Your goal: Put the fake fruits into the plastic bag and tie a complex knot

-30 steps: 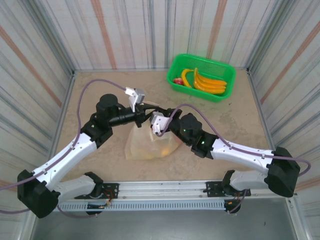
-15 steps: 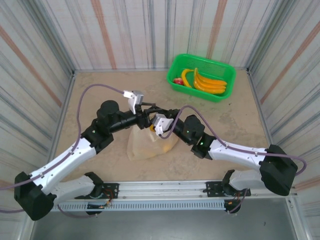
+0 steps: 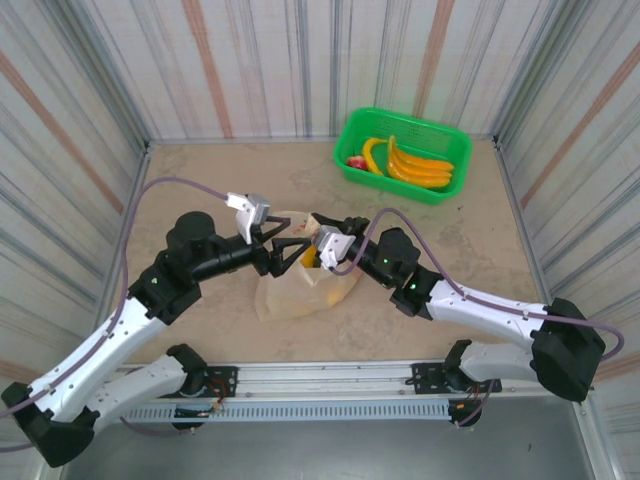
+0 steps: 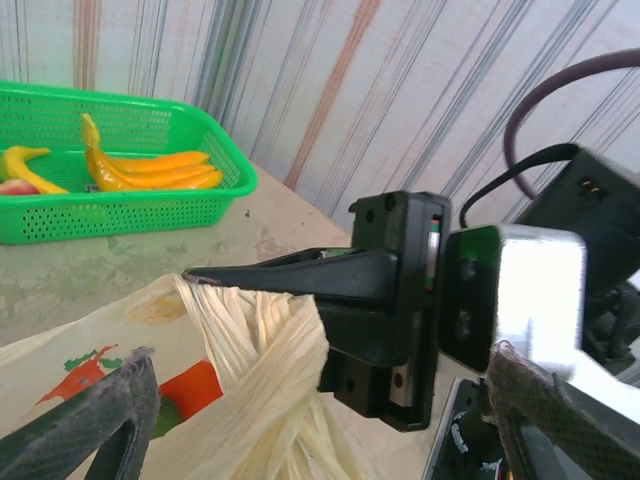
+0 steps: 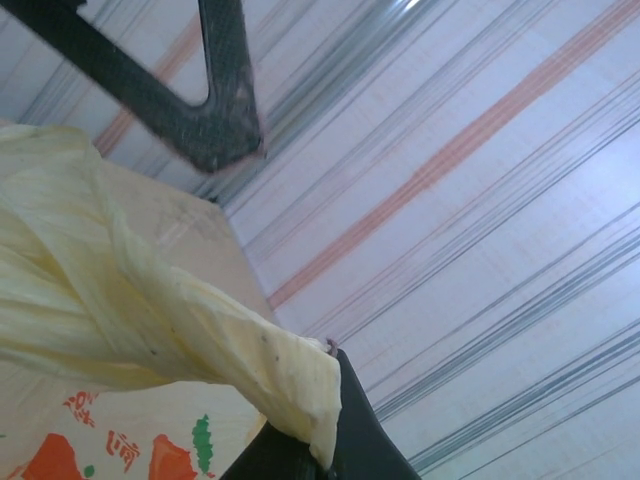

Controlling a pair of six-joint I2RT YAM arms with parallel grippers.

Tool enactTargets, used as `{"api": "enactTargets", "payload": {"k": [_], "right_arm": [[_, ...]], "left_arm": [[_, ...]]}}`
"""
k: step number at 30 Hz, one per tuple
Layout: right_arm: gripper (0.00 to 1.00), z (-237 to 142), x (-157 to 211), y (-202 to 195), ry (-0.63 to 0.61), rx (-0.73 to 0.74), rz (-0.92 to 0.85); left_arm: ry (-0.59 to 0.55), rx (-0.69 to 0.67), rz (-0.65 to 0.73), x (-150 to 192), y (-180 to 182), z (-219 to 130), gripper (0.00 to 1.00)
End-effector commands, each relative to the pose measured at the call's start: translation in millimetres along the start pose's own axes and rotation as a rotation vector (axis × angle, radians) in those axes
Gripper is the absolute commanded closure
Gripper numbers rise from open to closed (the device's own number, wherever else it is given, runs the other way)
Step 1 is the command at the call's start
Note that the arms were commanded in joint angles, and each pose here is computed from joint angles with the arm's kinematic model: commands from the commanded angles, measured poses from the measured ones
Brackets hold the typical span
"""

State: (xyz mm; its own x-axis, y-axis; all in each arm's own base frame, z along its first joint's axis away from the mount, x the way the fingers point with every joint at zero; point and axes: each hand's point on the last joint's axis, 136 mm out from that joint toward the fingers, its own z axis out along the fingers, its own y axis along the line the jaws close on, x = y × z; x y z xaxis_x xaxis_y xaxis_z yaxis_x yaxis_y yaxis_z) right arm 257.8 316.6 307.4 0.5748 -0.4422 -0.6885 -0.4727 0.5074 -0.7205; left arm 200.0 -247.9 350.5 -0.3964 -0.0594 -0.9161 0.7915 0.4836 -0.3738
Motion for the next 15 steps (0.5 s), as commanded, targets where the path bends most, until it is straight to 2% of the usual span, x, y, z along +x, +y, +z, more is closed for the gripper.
{"api": "enactTargets", "payload": {"k": [1,3,5,8,10,13,15], "right_arm": [[1.0,-4,-7,-13,-0.032,0.045,0.037],[1.0,-4,-9,-14,-0.042,0.046,0.039],[1.0,-3,-10,-14,-0.047,0.046,0.039],[1.0,-4,-13,-12,-0.057,0.031,0.041],[1.0,-4,-14,-11,-0.062,0.024,0.042],[1.0,-4,-15,-11,-0.063,0.017,0.044],[1.0,-4,-15,-9,-0.059,0.012,0.042]], "left_arm": [[-0.062,-0.034,-0.016,-31,2,-18,0.15],[-0.021,-0.114,-0.128,-28,31,-14,0.21],[0.052,-0.14,-0.289,-17,57,-3,0.33],[0.151,-0.018,-0.491,-2,69,23,0.46],[0.204,0.053,-0.573,6,69,40,0.54],[0.271,0.154,-0.668,13,63,59,0.59],[0.322,0.184,-0.709,21,60,67,0.56]]}}
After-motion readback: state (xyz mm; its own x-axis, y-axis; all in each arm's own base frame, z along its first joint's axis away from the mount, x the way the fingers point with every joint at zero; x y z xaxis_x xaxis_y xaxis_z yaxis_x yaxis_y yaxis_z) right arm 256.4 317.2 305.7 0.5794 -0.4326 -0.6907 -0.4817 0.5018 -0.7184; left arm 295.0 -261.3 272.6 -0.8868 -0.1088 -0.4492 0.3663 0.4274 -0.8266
